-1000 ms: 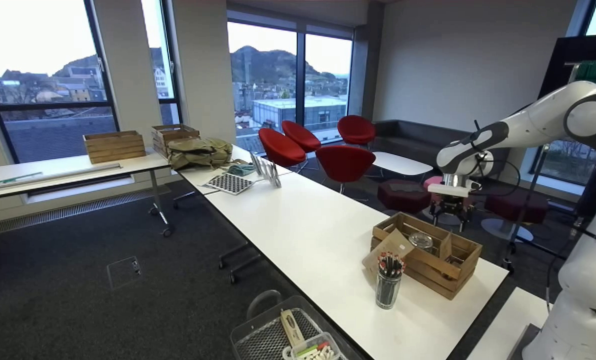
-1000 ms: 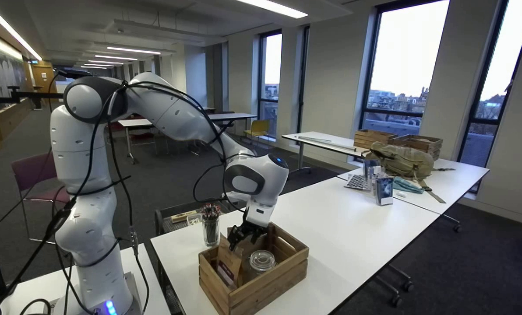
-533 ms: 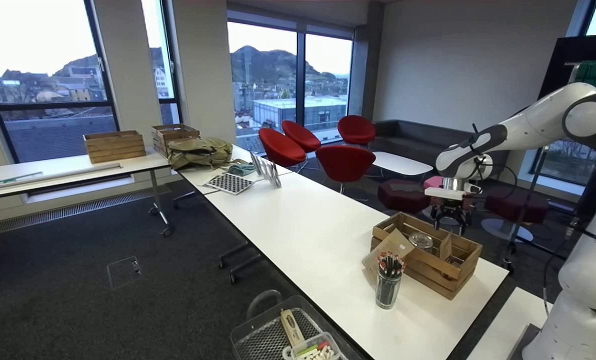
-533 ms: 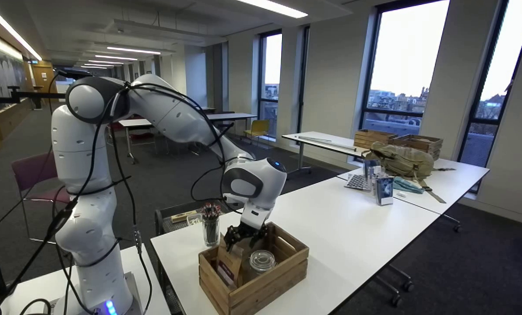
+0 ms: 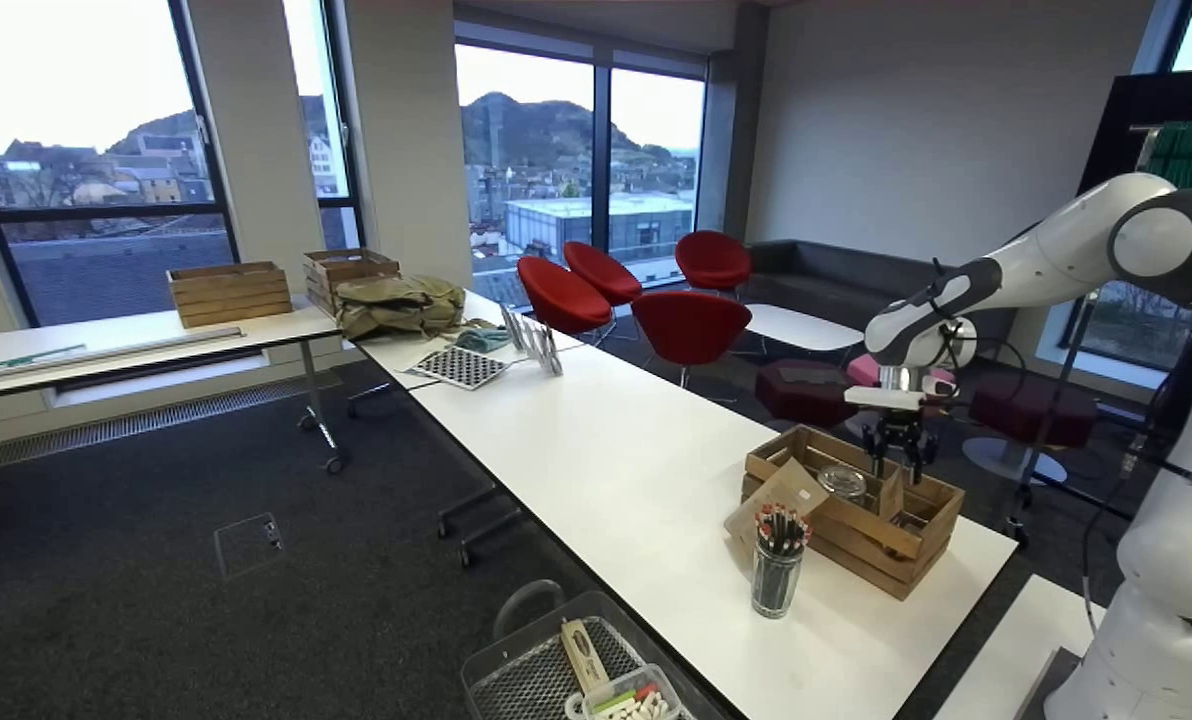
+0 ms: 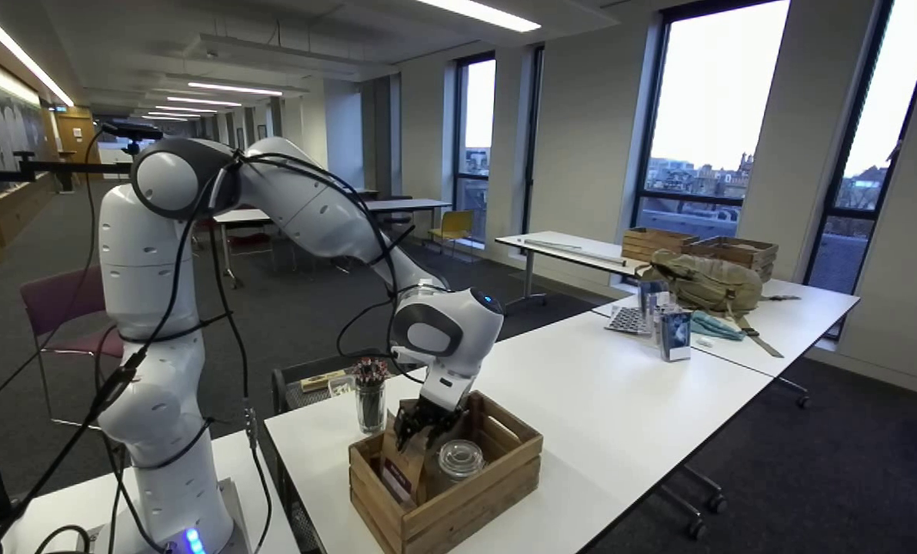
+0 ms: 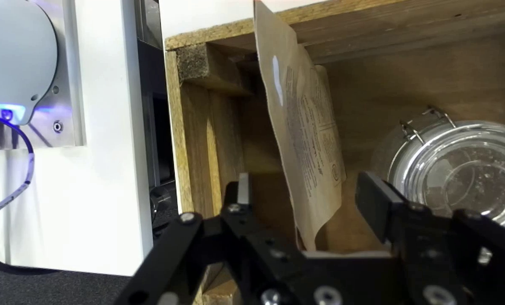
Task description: Remove the brown bags from the box then put them back inside
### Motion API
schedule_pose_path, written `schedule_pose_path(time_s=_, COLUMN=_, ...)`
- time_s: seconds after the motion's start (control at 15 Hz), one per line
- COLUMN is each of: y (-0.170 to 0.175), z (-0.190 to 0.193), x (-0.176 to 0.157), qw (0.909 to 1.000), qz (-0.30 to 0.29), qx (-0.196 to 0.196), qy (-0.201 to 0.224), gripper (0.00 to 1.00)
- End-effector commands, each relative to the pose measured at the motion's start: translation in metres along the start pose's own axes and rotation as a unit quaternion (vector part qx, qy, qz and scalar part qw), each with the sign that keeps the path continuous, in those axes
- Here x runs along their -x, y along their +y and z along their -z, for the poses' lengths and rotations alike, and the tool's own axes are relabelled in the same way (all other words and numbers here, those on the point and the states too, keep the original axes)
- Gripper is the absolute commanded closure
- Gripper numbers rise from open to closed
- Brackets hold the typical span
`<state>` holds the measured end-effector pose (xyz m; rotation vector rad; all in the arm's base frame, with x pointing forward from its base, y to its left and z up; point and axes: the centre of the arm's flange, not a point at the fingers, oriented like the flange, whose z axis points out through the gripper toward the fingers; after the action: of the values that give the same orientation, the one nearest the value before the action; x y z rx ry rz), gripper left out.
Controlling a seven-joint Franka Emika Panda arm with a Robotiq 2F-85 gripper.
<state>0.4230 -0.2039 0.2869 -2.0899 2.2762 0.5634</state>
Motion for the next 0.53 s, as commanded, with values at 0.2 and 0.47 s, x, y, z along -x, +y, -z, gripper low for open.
schedule_pose_path(time_s=0.2, y=0.012, z=0.011, x=0.014, qw=0.9998, qz=0.014, qx=0.002, qy=0.011, gripper=0.86)
schedule_pose_path(time_s=0.47, y=0.053, z=0.075, x=0.037, qw=0.9955, qz=0.056, qx=-0.042, qy=0.064, gripper=1.00)
